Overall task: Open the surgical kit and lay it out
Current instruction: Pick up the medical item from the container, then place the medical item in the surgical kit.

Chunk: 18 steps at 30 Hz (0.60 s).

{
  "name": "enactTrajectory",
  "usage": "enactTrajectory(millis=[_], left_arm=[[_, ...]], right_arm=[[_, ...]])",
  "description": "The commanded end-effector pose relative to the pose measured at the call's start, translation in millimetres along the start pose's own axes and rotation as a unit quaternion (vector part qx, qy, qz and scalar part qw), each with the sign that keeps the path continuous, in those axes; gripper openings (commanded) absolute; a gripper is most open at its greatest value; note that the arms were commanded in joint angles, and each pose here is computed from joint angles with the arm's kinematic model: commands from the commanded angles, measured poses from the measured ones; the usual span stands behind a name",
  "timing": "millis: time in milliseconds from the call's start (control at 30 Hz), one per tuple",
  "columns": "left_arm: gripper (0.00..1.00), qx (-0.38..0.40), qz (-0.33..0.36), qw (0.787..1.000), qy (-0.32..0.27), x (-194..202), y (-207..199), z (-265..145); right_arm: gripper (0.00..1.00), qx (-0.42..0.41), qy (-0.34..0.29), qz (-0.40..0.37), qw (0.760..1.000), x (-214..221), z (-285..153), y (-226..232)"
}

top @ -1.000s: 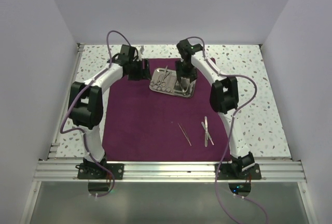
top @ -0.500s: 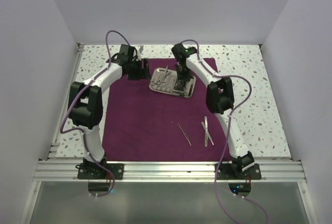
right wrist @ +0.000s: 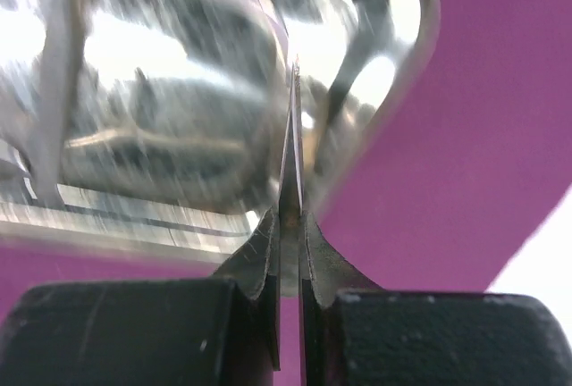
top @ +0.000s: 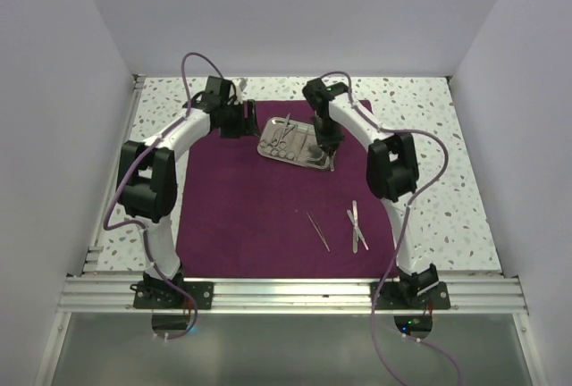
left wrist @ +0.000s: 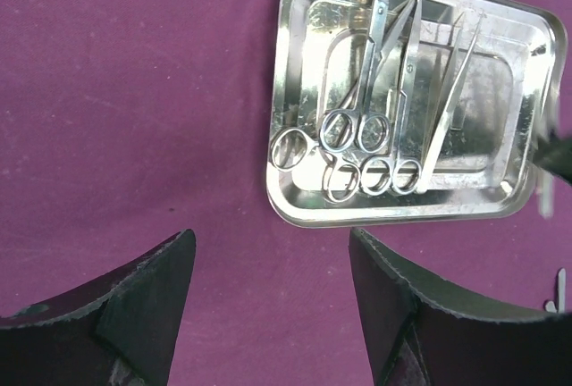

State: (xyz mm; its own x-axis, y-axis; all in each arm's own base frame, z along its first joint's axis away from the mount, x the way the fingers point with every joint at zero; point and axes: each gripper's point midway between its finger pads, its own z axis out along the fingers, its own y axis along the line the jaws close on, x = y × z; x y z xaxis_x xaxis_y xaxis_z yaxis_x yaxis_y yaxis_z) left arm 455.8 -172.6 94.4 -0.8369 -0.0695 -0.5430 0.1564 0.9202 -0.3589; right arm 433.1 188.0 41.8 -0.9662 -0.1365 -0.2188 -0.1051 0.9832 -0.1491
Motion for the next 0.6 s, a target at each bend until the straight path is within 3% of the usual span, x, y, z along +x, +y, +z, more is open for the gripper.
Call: enactTrajectory(millis=[0,33,200,300,567], left_arm=[[0.74,0.032,0.004,0.998,-0.045,-27,-23,-23],[0.74,0.036,0.010,0.998,-0.045,-26,-29,-22],[0.74,0.039,0.037,0.998,-0.038,-24,-53,-13],[0.74,0.036,0.053,0.997,-0.032,-24,-66,-3],[0.73,0.021,0.074,0.997,-0.028,-41,-82,29]], right_arm=[[0.00,-0.029,-0.074,0.022,0.997,-5,-84,-17],[0.00,-0.035,-0.052,0.019,0.998,14,-77,-15],[0.00,-0.084,-0.062,-0.003,0.995,62,-98,7],[0.00,-0.118,-0.020,-0.029,0.992,117,-86,26],[0.00,-0.188,0.023,-0.045,0.981,190,-72,73]])
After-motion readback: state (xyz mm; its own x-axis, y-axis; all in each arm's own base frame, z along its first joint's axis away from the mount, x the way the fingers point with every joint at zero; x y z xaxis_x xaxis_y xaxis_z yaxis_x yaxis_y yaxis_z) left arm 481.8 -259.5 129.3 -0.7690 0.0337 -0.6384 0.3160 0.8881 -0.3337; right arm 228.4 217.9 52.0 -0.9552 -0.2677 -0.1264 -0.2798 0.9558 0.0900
